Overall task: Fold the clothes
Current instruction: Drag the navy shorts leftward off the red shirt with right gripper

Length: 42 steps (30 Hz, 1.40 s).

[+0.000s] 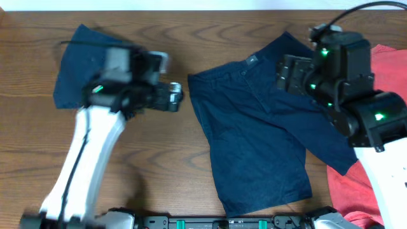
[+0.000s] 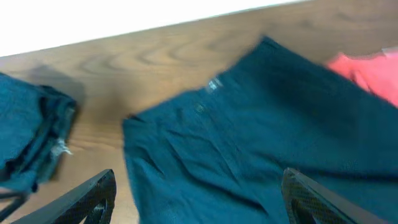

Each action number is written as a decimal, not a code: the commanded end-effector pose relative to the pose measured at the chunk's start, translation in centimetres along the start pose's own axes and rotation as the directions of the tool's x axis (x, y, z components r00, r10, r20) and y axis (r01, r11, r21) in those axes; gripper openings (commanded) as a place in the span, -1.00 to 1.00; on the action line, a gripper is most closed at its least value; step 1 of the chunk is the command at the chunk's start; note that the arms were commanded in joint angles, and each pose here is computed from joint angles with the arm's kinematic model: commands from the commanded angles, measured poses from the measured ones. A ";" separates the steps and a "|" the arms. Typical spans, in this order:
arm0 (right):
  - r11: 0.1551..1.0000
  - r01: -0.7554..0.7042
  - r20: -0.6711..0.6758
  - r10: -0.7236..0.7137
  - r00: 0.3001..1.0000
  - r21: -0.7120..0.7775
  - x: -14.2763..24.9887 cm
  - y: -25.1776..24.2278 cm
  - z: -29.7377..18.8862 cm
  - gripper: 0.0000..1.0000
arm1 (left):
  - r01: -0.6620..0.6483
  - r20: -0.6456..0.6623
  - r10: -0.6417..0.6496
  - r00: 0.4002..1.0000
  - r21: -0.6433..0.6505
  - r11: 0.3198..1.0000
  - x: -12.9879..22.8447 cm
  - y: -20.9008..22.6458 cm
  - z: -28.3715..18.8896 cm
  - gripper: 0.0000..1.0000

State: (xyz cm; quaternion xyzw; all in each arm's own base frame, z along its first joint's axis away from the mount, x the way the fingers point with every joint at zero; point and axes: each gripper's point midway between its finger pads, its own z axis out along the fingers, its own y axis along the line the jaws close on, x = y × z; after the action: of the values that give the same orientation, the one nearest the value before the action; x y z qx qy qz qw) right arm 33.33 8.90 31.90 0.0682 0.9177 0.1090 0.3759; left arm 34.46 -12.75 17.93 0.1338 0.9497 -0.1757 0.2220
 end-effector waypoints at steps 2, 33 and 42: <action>0.997 -0.044 -0.047 0.047 0.998 0.056 0.8 -1.7 0.1 0.67 | -0.049 -0.061 0.047 0.997 -0.044 0.998 -0.4 1.4 5.3 0.83; 0.972 -0.026 -0.090 0.048 0.995 0.233 2.0 -5.2 1.1 0.72 | 0.209 -0.049 -0.211 0.976 -0.044 0.977 -1.2 6.6 16.1 -0.88; 0.953 -0.039 -0.156 0.090 0.984 0.301 2.7 -7.1 3.3 0.72 | 0.451 0.142 -0.429 0.892 -0.349 0.821 -0.7 16.3 2.6 -0.88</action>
State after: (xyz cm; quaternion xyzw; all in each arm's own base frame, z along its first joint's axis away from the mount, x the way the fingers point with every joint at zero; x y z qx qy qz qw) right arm 32.95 4.24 26.92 0.1238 0.9490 0.0046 0.2899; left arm 41.68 -3.10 8.11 -0.0914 0.9740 -0.0938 0.1846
